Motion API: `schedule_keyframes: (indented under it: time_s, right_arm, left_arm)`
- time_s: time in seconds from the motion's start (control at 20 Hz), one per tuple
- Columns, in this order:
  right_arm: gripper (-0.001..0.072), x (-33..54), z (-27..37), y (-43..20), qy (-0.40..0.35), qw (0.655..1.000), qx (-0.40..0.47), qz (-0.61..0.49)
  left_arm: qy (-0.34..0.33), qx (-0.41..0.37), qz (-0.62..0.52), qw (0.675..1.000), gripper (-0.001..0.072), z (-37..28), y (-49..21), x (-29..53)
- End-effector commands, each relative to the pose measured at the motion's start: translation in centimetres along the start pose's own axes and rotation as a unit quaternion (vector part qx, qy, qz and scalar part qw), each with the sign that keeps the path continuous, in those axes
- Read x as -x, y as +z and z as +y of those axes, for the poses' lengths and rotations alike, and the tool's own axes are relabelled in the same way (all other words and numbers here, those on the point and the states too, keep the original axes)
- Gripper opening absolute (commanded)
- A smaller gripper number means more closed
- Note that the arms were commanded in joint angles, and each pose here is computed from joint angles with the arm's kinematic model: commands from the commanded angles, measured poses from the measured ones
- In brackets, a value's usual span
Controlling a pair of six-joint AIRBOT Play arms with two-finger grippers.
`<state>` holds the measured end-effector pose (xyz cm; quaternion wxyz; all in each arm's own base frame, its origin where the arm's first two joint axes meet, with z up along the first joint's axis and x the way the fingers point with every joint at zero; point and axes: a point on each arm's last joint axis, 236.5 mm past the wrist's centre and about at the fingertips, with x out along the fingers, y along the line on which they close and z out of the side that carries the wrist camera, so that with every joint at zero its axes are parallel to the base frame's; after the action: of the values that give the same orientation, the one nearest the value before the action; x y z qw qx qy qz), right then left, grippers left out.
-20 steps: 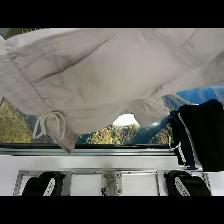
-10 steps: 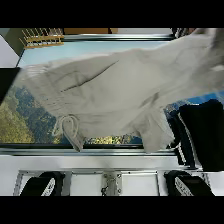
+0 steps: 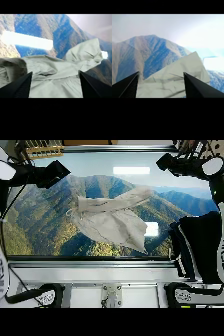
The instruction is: Fold the clothes and pants, and hang the long-sleeved shirts on hangers.
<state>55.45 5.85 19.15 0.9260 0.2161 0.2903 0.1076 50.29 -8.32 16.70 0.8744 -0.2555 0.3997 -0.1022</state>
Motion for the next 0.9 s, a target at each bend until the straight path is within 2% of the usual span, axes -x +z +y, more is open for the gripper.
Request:
schedule_keyframes:
  time_s: [0.0,0.1,0.2,0.4,0.65,0.85]
  right_arm:
    - [0.0586,1.1,-3.5,0.7,-0.026,1.0,-0.016,-0.001]
    - [0.0586,3.5,-4.4,-1.2,-0.053,0.998,0.028,0.038]
    - [0.0586,5.4,-4.9,-5.5,-0.073,0.99,0.064,0.101]
    - [0.0586,8.4,-5.3,-15.2,-0.074,0.977,0.048,0.196]
    - [0.0587,10.1,-5.1,-26.6,-0.062,0.952,0.035,0.297]
    - [0.0591,8.7,-1.8,-34.2,-0.005,0.932,-0.01,0.361]
  left_arm:
    - [0.04,0.024,0.033,0.998,0.0619,5.8,1.2,-3.7]
    - [0.057,0.017,0.097,0.994,0.0619,9.0,-2.0,-3.8]
    - [0.073,0.041,0.18,0.98,0.0619,12.0,-7.5,-4.5]
    - [0.093,0.1,0.294,0.946,0.0619,16.2,-18.2,-6.0]
    - [0.084,0.115,0.335,0.932,0.062,15.8,-24.9,-7.9]
    - [0.086,0.095,0.313,0.941,0.0617,15.0,-25.0,-9.4]
